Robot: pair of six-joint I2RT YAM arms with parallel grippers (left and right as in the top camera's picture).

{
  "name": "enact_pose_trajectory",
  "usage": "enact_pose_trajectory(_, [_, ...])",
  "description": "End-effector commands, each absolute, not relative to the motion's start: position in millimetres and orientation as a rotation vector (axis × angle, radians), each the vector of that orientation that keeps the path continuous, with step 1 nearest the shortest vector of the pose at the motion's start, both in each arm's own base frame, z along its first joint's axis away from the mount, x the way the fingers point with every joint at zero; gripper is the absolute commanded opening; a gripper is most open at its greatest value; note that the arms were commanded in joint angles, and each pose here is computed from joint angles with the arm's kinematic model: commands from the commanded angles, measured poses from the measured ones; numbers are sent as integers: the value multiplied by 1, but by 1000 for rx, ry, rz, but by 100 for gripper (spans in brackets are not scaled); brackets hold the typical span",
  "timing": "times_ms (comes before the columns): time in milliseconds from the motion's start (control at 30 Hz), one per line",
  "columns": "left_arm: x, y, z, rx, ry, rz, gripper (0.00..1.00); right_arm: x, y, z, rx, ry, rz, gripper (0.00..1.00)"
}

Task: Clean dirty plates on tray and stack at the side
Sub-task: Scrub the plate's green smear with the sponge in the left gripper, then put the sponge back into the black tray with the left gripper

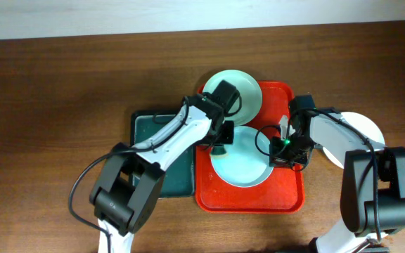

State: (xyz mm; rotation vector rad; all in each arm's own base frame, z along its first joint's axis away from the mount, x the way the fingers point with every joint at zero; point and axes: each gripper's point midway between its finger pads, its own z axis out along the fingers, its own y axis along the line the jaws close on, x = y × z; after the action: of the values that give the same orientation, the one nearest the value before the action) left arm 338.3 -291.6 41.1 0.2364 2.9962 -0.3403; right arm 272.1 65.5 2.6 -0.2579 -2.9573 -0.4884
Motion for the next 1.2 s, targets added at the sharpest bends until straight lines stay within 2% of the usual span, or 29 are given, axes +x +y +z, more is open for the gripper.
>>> enact_pose_trajectory(0, [322,-316,36,313,2983,-407,0,262,55,-6,-258,-2943,-387,4])
enact_pose_trajectory(167, [292,-363,7,466,3007,-538,0,263,55,-6,-257,-2945,-388,4])
enact_pose_trajectory(300, [294,-371,-8,537,2977,-532,0,263,55,-6,-258,-2945,-388,4])
enact_pose_trajectory(600, [367,-297,-13,369,2884,-208,0,263,55,-6,-258,-2947,-388,4])
enact_pose_trajectory(700, [371,-286,-14,420,2880,-158,0,263,55,-6,-257,-2947,-388,4])
enact_pose_trajectory(833, [356,-274,-15,443,2950,-95,0,263,55,-6,-257,-2947,-388,4])
enact_pose_trajectory(1000, [335,-272,7,467,3052,-28,0,263,55,-6,-258,-2947,-388,4])
enact_pose_trajectory(1167, [345,-270,57,412,3061,-28,0,263,56,-6,-258,-2945,-388,4])
